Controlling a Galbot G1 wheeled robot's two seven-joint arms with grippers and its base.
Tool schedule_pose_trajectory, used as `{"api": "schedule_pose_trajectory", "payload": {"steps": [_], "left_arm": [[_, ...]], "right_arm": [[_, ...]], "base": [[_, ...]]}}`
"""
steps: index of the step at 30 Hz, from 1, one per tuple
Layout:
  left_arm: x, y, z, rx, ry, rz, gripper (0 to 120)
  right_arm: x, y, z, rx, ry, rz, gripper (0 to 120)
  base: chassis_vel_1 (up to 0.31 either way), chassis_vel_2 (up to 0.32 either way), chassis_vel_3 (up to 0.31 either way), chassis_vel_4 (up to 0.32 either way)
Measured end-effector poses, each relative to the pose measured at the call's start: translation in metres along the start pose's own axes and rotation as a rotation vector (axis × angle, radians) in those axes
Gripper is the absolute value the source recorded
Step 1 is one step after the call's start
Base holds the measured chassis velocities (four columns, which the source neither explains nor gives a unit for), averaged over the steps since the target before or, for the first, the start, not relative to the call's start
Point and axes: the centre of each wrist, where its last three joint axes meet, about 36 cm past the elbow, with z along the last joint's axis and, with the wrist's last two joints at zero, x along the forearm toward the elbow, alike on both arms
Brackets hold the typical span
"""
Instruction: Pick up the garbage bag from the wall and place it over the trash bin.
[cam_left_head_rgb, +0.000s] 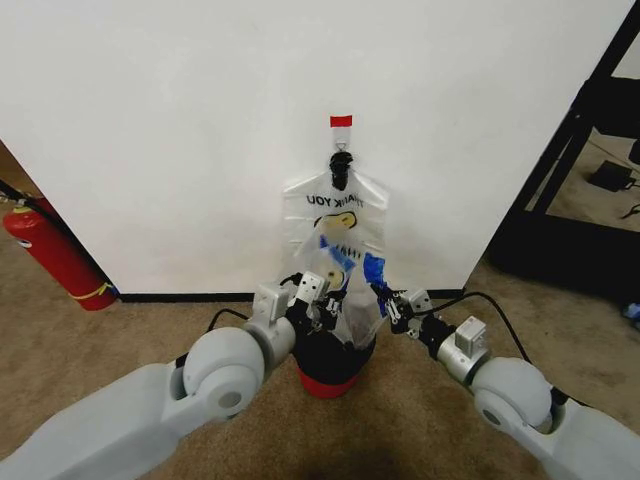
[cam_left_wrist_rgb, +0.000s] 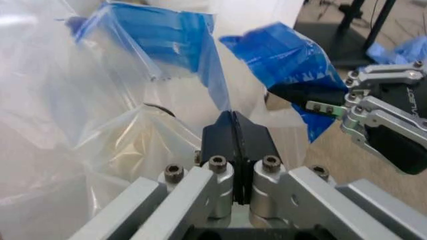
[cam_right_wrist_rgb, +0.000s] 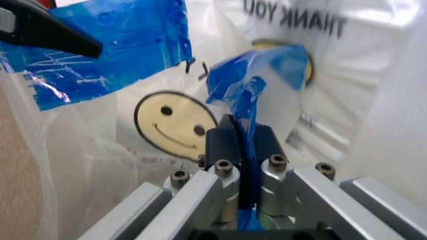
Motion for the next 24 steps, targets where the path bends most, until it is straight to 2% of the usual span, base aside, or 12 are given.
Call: {"api": "schedule_pose_trajectory", "payload": {"steps": [9,14,20,24], "left_arm": [[0.02,0.0,-0.045,-0.03,-0.157,0.018,0],[0.025,0.001,-0.06,-0.022,-0.214,0.023,0],[0.026,0.001,-0.069,-0.002,-0.244,0.027,0],[0.016,0.007,-0.067,0.021,-0.248,0.004,0]], "right_arm": [[0.005,0.001,-0.051,-0.055,-0.112,0.072,0],[0.014,0.0,-0.079,-0.106,-0.146,0.104,0],[0.022,0.003,-0.105,-0.153,-0.161,0.097,0],[0.021,0.005,-0.109,-0.161,-0.167,0.089,0]], "base": [[0.0,0.0,0.0,0.0],[0.0,0.0,0.0,0.0],[0.0,0.0,0.0,0.0],[0.0,0.0,0.0,0.0]]}}
